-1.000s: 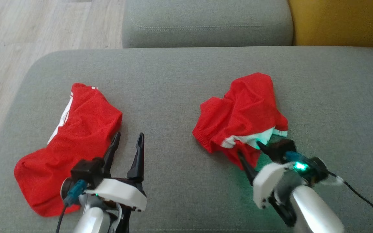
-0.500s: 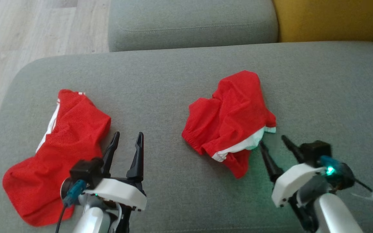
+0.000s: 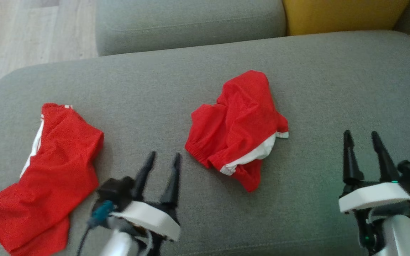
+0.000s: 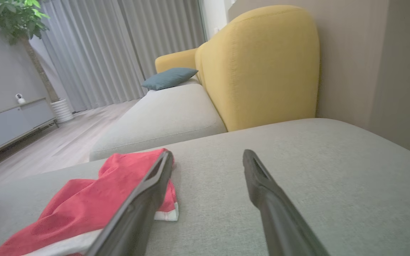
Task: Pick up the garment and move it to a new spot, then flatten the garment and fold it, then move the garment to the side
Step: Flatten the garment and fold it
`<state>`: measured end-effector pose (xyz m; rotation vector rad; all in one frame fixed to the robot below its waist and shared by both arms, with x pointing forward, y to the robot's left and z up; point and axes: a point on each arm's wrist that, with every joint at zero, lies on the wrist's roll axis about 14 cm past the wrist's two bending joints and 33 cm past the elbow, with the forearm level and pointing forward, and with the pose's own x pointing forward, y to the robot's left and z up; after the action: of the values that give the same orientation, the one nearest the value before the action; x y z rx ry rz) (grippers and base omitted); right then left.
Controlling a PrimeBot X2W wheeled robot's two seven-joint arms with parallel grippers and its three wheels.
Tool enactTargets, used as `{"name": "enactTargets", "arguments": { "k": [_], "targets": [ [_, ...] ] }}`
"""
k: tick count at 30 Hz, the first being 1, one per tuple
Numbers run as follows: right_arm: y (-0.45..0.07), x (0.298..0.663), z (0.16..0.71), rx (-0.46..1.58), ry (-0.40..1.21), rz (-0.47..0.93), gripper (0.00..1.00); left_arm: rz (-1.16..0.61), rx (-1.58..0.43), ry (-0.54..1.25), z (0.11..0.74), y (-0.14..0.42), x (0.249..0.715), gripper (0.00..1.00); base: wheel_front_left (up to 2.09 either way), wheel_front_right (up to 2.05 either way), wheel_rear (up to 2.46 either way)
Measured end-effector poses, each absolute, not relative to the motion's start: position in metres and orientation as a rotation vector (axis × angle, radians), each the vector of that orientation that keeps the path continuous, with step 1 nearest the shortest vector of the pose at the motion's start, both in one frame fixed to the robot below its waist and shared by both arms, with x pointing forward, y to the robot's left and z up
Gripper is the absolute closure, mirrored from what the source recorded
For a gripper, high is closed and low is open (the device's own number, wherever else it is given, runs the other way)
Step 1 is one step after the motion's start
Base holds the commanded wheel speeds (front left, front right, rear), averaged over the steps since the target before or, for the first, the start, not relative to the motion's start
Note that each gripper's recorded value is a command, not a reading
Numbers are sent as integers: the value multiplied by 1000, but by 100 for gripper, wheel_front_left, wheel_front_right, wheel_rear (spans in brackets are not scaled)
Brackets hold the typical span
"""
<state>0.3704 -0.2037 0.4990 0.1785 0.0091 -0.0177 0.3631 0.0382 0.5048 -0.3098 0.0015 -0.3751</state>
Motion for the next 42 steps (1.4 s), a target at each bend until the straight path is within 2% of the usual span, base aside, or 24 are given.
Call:
{"name": "enactTargets", "arguments": {
  "k": [8, 14, 26, 27, 28, 35, 42],
  "targets": [
    [-242, 367, 498, 183, -16, -136, 0, -610, -341, 187, 469, -31, 337, 0, 0, 0, 0],
    [-250, 369, 499, 180, -26, -159, 0, -678, -359, 299, 448, -53, 330, 0, 0, 0, 0],
    [-274, 358, 489, 172, -2, -237, 0, -782, -442, 333, 456, -94, 343, 0, 0, 0, 0],
    [-275, 357, 488, 173, -1, -239, 0, -776, -444, 329, 457, -94, 345, 54, 0, 0, 0],
    [-275, 357, 488, 173, -2, -240, 0, -772, -446, 325, 458, -94, 346, 100, 0, 0, 0],
    [-269, 361, 485, 178, 8, -221, 0, -745, -445, 278, 468, -87, 354, 100, 0, 0, 0],
    [-239, 374, 480, 183, 34, -130, 0, -602, -456, 128, 502, -45, 384, 100, 0, 0, 0]
  ]
}}
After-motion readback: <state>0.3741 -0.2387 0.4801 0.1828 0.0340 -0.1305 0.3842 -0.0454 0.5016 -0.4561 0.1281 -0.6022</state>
